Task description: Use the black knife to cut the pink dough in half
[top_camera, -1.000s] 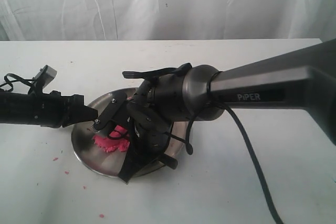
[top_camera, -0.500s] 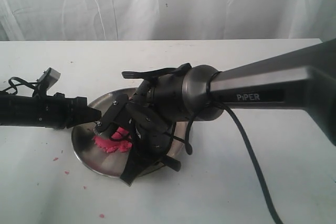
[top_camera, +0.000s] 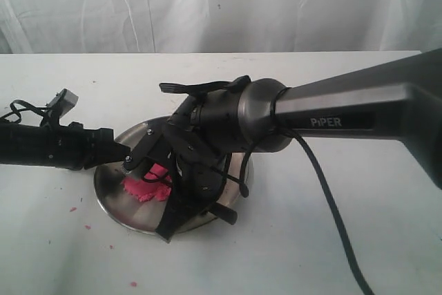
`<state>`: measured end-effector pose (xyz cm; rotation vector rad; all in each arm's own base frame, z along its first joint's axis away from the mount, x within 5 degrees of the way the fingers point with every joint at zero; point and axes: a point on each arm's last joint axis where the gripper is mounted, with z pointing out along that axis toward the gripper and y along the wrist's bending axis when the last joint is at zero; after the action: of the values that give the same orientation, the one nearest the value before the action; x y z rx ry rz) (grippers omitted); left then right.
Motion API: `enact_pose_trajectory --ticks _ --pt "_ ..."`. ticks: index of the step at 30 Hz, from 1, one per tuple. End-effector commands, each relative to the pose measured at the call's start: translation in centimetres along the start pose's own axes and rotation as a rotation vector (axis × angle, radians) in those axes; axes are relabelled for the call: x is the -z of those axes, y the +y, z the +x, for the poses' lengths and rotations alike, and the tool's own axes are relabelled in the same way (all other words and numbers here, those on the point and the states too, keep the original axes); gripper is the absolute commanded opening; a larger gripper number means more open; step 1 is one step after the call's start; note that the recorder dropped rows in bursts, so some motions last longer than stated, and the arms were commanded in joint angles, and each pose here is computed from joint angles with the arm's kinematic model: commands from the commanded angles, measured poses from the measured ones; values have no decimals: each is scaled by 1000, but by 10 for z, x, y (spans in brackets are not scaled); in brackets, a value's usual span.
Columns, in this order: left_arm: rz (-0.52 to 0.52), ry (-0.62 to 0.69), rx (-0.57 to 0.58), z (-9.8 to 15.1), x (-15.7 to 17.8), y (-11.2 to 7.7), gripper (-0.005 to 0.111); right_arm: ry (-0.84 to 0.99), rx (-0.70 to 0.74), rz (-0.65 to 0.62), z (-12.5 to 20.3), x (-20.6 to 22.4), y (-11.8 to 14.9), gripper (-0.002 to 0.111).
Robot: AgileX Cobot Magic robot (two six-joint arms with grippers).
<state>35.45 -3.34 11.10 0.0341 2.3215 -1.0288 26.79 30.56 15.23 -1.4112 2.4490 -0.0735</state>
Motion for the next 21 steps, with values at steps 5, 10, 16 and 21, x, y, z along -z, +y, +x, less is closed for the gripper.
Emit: enact_pose_trajectory --ticks 5,10,16,21 --pt "10 -44 -35 -12 15 -15 0 15 5 -112 1 0 9 0" --pt "16 -35 -32 -11 15 -16 0 31 -7 -97 2 0 7 0" --pt "18 -29 -26 -10 15 -16 0 8 -1 -65 0 -1 3 0" --pt "18 -29 -26 -10 15 -16 0 11 -7 -66 -1 -6 2 0"
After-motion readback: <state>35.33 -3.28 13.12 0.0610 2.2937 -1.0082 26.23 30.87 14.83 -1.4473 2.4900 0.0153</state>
